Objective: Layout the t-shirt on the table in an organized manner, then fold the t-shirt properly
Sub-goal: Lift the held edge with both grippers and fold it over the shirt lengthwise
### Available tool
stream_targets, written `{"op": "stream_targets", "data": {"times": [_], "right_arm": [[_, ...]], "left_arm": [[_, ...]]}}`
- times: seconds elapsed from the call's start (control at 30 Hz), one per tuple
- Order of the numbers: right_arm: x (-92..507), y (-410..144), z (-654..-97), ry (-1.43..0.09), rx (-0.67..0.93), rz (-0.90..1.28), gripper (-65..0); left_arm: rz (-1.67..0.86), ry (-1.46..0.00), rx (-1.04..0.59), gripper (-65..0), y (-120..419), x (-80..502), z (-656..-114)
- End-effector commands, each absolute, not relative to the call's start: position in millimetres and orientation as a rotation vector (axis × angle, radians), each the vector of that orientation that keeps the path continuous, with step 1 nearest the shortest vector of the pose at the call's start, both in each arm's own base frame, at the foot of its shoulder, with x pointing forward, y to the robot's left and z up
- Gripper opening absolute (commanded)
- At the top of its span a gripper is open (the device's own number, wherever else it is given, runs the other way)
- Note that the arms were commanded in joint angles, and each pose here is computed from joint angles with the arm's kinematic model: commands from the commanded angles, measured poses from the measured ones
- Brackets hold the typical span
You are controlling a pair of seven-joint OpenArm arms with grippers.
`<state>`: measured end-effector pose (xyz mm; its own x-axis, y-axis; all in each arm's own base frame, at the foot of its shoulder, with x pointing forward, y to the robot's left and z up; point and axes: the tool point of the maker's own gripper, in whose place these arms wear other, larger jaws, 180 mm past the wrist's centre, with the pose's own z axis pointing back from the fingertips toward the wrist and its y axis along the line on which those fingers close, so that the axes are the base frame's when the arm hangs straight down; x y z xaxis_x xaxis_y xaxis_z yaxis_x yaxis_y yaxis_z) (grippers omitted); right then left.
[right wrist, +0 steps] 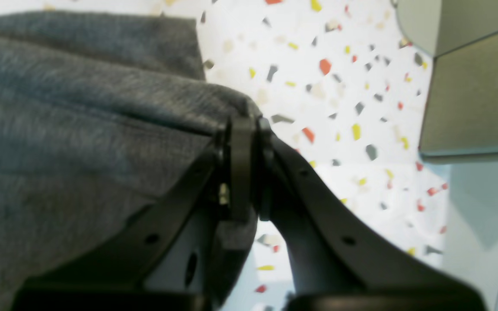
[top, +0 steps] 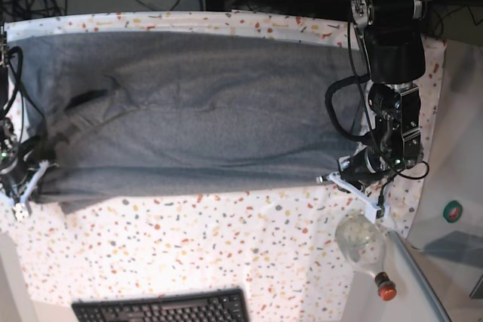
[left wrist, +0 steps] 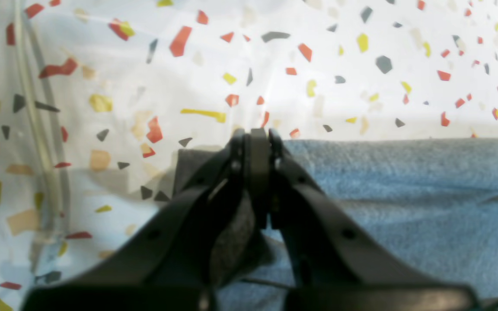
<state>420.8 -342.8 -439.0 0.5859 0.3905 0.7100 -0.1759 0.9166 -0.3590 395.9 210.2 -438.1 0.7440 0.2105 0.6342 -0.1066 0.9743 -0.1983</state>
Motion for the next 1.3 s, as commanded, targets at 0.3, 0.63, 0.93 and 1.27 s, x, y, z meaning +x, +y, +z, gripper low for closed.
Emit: {"op": "stream_targets", "data": {"times": [0.3,0.63,0.93,1.27], "right_arm": [[424,-348,-430,-0.929,-0.28,0.335,-65.0],[413,-340,-439,-0.927,-0.264,0.351,-65.0],[407,-350,-411,-1.041,-0.29,0.313,-65.0],[385,-346,-414,-1.048,-0.291,0.342,-65.0]], "left_arm": [[0.169,-0.769,-0.146,-65.0,216,409,-421],[0.089,-0.741,-0.109,-65.0,211,381,-394],[0.089,-0.72,-0.105,-65.0,212,368,-404],[0.065,-0.784,-0.096,-65.0,208,371,-381]]}}
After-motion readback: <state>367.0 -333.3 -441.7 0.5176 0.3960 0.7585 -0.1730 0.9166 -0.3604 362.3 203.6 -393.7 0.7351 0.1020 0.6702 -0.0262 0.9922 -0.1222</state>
